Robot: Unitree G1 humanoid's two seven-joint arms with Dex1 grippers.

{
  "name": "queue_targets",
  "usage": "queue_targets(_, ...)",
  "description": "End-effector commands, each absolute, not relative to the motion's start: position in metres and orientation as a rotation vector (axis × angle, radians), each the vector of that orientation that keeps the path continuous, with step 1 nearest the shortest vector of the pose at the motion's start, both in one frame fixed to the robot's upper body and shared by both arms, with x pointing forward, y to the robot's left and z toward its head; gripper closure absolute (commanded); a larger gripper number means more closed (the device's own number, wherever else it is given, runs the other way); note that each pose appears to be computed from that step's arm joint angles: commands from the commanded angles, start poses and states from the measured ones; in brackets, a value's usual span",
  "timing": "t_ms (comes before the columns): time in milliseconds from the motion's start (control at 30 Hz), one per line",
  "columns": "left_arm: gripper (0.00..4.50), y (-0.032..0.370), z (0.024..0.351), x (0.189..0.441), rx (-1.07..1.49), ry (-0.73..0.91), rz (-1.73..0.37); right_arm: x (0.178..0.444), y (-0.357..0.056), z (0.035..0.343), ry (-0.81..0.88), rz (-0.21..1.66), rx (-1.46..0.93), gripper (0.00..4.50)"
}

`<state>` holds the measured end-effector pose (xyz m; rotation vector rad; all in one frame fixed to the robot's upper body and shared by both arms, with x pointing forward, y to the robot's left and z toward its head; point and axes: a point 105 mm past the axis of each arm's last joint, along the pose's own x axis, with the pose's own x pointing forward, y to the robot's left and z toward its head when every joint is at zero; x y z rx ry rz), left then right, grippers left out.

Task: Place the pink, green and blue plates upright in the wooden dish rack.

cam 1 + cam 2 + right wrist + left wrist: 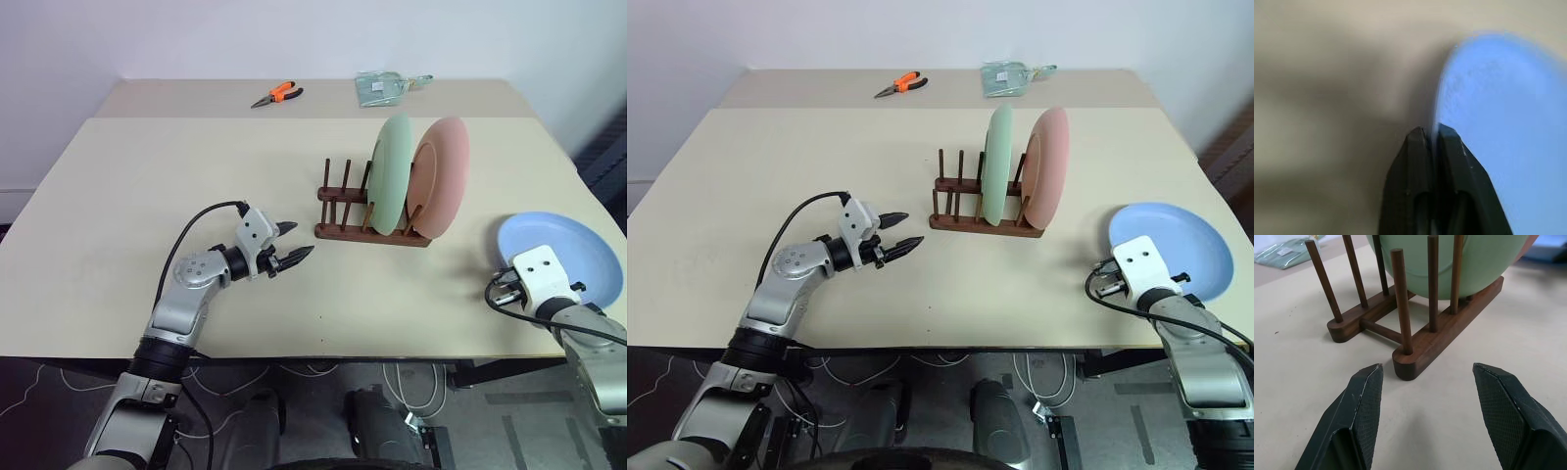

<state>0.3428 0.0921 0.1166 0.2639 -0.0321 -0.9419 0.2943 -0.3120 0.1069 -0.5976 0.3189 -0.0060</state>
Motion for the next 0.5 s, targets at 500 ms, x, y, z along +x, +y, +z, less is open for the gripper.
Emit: queue_targets(500, 1.51, 0.100, 0.132, 0.349, 0.275, -0.100, -0.869, 0.251, -0.109, 0.383, -0.686, 0.924, 0.383, 4.47)
